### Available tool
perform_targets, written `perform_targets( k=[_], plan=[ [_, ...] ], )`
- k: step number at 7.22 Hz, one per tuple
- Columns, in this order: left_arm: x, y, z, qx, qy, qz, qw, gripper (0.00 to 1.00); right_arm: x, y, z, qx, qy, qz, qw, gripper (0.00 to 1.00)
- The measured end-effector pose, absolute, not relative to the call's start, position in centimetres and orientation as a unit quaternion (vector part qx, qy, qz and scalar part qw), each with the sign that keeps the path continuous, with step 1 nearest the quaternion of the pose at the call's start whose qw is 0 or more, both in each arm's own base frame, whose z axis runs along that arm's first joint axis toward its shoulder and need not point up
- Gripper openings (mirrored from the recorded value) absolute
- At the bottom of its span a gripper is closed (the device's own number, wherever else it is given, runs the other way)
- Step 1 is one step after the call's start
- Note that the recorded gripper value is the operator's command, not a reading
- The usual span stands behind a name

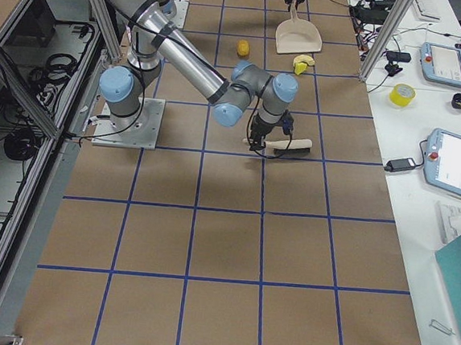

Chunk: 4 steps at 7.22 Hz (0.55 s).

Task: Sweep and dump trash into bin
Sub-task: 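Grasp the dustpan handle with the left gripper while the right grasps the brush, then lift the white brush with the right gripper and carry it toward the dustpan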

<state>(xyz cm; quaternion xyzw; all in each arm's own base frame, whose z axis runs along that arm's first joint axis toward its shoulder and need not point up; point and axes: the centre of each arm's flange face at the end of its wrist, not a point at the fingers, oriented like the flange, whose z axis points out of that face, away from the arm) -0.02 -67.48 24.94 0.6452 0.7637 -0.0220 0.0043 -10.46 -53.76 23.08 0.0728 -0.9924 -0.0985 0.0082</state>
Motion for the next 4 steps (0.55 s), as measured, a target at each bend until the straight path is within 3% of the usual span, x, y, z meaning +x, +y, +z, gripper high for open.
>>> perform_targets(
  k=[2,4],
  plan=[
    [-0.22,-67.49,24.79,0.646,0.763,-0.021,0.004,0.05,-10.44,-53.79,23.15,0.072,-0.993,-0.096,0.007,0.00],
    [-0.28,-67.48,24.87,0.646,0.763,-0.021,0.004,0.05,-10.39,-53.77,23.76,0.073,-0.993,-0.091,0.008,0.00]
  ],
)
